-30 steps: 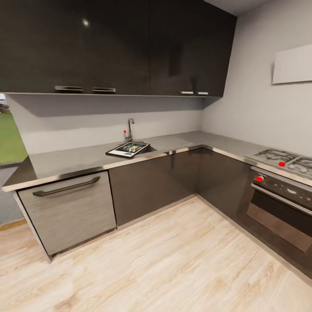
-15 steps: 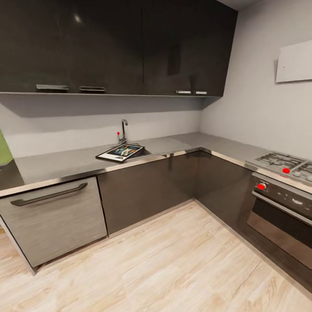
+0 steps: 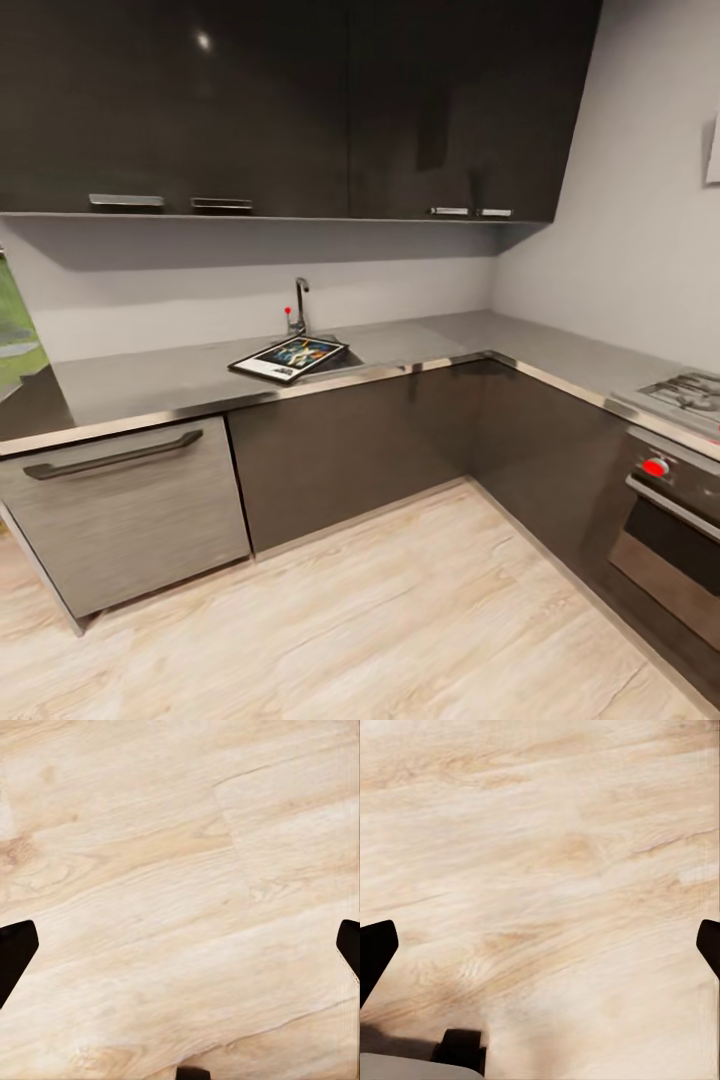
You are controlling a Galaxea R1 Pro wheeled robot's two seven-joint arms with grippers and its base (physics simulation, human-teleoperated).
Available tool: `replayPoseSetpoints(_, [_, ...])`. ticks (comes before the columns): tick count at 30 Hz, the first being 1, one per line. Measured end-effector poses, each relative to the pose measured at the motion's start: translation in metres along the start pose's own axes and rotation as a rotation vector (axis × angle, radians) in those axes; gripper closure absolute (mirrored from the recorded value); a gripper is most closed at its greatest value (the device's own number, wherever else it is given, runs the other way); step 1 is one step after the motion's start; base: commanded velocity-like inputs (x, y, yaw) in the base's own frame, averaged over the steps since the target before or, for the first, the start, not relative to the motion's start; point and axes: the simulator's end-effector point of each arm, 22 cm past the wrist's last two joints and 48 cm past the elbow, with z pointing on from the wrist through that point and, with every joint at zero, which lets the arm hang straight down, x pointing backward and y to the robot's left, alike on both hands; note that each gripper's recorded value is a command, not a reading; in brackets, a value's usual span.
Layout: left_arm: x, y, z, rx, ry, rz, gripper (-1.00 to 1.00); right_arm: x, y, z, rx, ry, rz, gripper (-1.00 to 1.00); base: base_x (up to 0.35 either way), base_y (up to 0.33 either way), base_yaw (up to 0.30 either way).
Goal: Pick up the poster from the kitchen countertop and hang it on one of the wall nails in the kitchen.
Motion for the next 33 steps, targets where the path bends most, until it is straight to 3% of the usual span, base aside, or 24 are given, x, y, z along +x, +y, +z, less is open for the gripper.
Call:
replayPoseSetpoints(22, [0.0006,0.0004,0.0,-0.001,0.001,0.001,-1.0,0.0,0.0,0.0,0.0,0.0,0.0,-1.0,0.265,-0.208,0.284])
replayPoseSetpoints(33, [-0.001,0.0004,0.0003,-0.002,-0.003,-0.001,-1.0,0.0004,-0.0017,0.0001,0.003,0.001,0.002,-1.0,0.141,-0.113,0.05])
